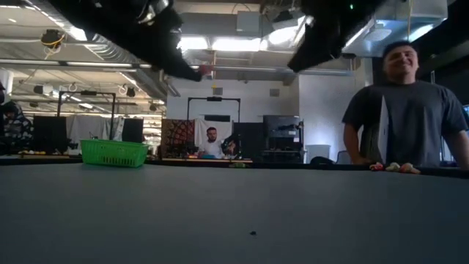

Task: Sort produce into baskets
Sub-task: Put the red mushroom into the green bin

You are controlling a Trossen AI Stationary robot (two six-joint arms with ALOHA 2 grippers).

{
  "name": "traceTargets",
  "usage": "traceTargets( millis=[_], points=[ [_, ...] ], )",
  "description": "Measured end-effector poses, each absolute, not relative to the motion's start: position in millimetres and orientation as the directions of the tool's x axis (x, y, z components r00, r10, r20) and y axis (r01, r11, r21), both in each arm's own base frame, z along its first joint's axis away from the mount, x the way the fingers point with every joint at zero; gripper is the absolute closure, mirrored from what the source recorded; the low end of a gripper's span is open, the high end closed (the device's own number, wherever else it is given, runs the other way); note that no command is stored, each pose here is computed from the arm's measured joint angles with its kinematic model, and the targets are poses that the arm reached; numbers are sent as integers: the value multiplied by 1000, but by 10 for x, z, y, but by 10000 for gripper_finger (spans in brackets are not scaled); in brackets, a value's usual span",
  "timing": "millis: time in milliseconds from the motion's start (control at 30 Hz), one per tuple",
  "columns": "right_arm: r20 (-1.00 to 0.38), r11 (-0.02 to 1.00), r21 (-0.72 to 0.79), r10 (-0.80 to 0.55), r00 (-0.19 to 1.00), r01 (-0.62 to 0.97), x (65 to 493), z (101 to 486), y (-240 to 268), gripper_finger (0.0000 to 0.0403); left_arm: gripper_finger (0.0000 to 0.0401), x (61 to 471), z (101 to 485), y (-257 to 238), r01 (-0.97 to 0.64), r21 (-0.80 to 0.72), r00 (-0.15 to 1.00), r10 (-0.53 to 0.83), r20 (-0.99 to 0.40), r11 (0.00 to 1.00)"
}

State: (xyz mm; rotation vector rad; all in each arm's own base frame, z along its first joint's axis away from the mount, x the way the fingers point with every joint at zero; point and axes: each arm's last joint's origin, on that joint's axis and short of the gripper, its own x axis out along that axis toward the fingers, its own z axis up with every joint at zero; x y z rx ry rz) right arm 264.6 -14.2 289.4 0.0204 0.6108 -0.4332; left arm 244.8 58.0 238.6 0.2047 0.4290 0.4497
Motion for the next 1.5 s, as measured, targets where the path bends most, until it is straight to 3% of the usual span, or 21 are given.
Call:
traceTargets(
  millis=[300, 500, 667, 800, 967, 1133, 1267, 1500],
  points=[
    [-723, 860, -180, -445, 528, 478, 2500, 2690, -605, 198, 391, 1912, 2312, 1045, -706, 190, 491, 665, -563, 682],
    [-766, 845, -128, -417, 489, 519, 2375, 2649, -931, 199, 389, 1568, 2163, 1342, -868, 155, 241, 674, -698, 472],
    [-795, 776, -88, -432, 426, 624, 2265, 2620, -1094, 199, 388, 1383, 2115, 1512, -919, 162, 134, 671, -730, 360],
    [-809, 721, -142, -480, 340, 679, 2175, 2598, -1182, 199, 367, 1308, 2110, 1575, -938, 149, 106, 671, -734, 312],
    [-845, 641, -163, -484, 230, 750, 2024, 2557, -1295, 199, 296, 1286, 2107, 1600, -943, 148, 97, 672, -734, 298],
    [-910, 547, -207, -413, 46, 811, 1768, 2460, -1453, 199, 245, 1306, 2089, 1566, -932, 110, 144, 629, -764, 347],
    [-951, 491, -232, -295, -90, 840, 1600, 2318, -1600, 199, 232, 1347, 2090, 1532, -922, 103, 166, 622, -765, 373],
    [-962, 531, -275, -145, -233, 802, 1569, 2007, -1782, 199, 231, 1424, 2089, 1461, -901, 104, 198, 612, -765, 422]
  ],
)
